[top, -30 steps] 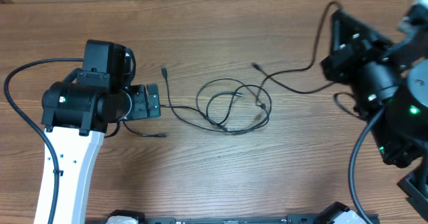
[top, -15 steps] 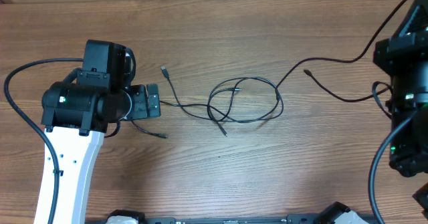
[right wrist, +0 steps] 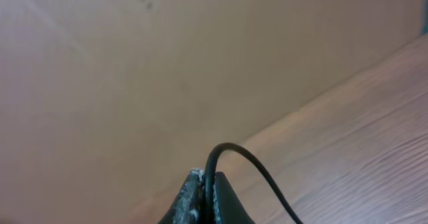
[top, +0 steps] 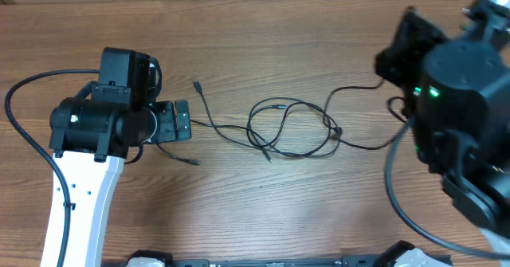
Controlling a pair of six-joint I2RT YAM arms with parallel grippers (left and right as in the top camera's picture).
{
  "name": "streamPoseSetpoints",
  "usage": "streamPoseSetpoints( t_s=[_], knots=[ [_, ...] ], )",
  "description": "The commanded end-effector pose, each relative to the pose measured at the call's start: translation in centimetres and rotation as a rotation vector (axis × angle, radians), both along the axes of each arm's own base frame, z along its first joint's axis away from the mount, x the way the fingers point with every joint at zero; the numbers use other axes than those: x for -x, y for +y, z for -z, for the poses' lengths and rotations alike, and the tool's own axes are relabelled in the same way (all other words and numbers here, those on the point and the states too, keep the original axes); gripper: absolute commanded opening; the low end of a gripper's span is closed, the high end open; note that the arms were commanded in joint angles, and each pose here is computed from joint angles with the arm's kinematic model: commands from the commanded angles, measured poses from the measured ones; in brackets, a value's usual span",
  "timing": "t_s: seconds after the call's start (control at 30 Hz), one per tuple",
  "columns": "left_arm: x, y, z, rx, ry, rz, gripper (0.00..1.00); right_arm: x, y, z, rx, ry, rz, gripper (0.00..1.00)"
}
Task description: Untangle cables
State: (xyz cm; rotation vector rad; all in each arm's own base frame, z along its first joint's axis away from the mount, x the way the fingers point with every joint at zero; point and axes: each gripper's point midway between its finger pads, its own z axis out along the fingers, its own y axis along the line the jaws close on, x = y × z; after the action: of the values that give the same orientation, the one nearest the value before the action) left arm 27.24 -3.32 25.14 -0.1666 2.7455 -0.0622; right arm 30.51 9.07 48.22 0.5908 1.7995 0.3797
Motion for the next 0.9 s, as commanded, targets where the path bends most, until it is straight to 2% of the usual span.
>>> streamPoseSetpoints(
  t_s=[0.0, 0.27, 0.5, 0.67, 0.87],
  knots=[
    [0.0, -0.1, -0.8, 0.002, -0.027, 0.017, 1.0, 0.0, 2.4, 0.0, -0.064, 0.017, -0.114, 0.04],
    [0.0, -0.1, -0.8, 0.003, -0.026, 0.017, 1.0, 0.3, 4.2, -0.8, -0.136, 0.001, -0.213, 0.04],
    [0.0, -0.1, -0.8, 0.002, -0.027, 0.017, 1.0, 0.8, 2.4, -3.4, -0.162, -0.098, -0.144, 0.04],
    [0.0, -0.2, -0.8, 0.003, -0.027, 0.017, 0.99, 2.4, -3.9, -6.4, -0.145, -0.236, 0.144, 0.04],
    [0.0, -0.1, -0.8, 0.002, -0.026, 0.017, 1.0, 6.7, -12.4, -7.8, -0.017, -0.306, 0.606, 0.04]
  ],
)
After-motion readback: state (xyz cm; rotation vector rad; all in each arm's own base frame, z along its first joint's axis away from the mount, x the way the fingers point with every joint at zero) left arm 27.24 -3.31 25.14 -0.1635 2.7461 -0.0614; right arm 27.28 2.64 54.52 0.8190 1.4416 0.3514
